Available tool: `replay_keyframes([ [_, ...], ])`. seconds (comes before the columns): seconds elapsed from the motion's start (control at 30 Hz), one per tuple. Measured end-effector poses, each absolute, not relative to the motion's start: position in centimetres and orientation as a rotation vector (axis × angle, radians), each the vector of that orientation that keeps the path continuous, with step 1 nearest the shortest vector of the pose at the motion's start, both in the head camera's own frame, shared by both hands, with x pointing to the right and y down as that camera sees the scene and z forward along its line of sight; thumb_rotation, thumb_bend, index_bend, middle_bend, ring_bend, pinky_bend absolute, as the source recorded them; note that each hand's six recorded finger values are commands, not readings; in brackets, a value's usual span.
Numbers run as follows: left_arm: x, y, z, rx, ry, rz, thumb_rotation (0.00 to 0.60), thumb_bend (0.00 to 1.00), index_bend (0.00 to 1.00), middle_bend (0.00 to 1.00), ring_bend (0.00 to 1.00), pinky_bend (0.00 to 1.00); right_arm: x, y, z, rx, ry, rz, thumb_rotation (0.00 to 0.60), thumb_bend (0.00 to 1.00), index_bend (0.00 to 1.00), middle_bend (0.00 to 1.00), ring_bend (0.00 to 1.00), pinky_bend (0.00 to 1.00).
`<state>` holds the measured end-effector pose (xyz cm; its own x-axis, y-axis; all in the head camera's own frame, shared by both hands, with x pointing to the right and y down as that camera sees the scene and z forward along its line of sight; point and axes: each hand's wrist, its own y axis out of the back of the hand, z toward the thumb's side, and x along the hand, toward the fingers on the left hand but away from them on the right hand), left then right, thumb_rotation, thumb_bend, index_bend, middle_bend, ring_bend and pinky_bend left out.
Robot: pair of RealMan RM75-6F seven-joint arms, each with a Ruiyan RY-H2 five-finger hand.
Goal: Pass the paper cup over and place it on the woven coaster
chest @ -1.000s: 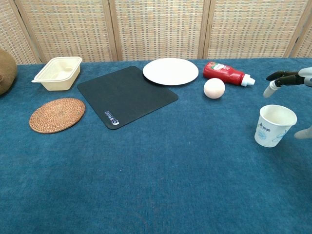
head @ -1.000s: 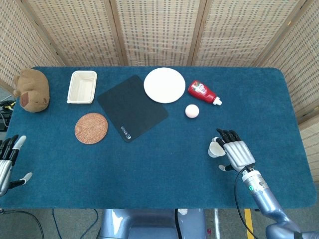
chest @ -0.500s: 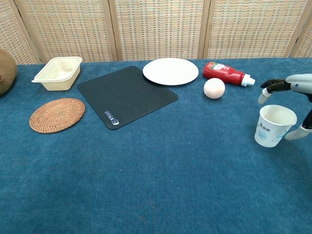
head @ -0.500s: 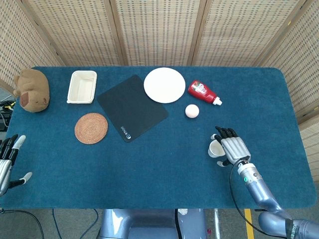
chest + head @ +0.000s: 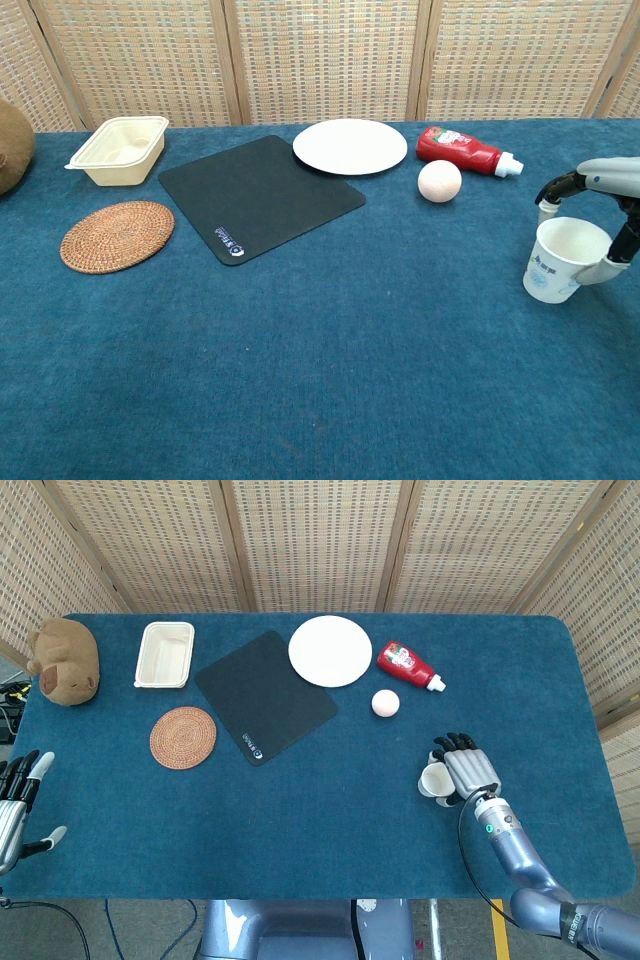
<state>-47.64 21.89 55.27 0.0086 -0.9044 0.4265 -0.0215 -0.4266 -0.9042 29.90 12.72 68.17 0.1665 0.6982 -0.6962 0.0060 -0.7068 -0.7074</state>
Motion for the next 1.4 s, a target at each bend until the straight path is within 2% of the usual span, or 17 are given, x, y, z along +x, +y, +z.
replay_keyframes([
  [0.13, -47.7, 21.9, 55.2, -1.548, 0.984, -1.512, 0.600, 0.19, 0.00, 0.00, 0.00, 0.00, 29.7, 12.7, 68.1, -1.888, -0.667, 1.579, 0.600, 0.05, 0.45, 0.18, 0.00, 0.04],
  [0.43, -47.7, 21.9, 55.1, -1.546, 0.990, -1.508, 0.600, 0.19, 0.00, 0.00, 0.00, 0.00, 28.6, 12.3, 67.4, -1.890, -0.675, 1.539, 0.600, 0.05, 0.45, 0.19, 0.00, 0.04],
  [0.63, -47.5, 21.9, 55.1, -1.549, 0.982, -1.507, 0.600, 0.19, 0.00, 0.00, 0.00, 0.00, 26.4, 11.4, 65.7, -1.884, -0.666, 1.470, 0.600, 0.05, 0.46, 0.19, 0.00, 0.04],
  [1.0, -47.7, 21.9, 55.0, -1.558, 0.995, -1.499, 0.600, 0.19, 0.00, 0.00, 0.00, 0.00, 17.7, 9.0, 62.4, -1.907, -0.620, 1.286, 0.600, 0.05, 0.45, 0.19, 0.00, 0.04],
  [1.2, -47.9, 21.8, 55.1, -1.575, 1.006, -1.500, 0.600, 0.19, 0.00, 0.00, 0.00, 0.00, 12.4, 9.0, 62.2, -1.940, -0.570, 1.206, 0.600, 0.05, 0.45, 0.19, 0.00, 0.04],
  [1.4, -48.3, 21.7, 55.2, -1.589, 1.022, -1.503, 0.600, 0.19, 0.00, 0.00, 0.00, 0.00, 8.7, 8.9, 63.4, -1.965, -0.541, 1.181, 0.600, 0.05, 0.45, 0.19, 0.00, 0.04],
])
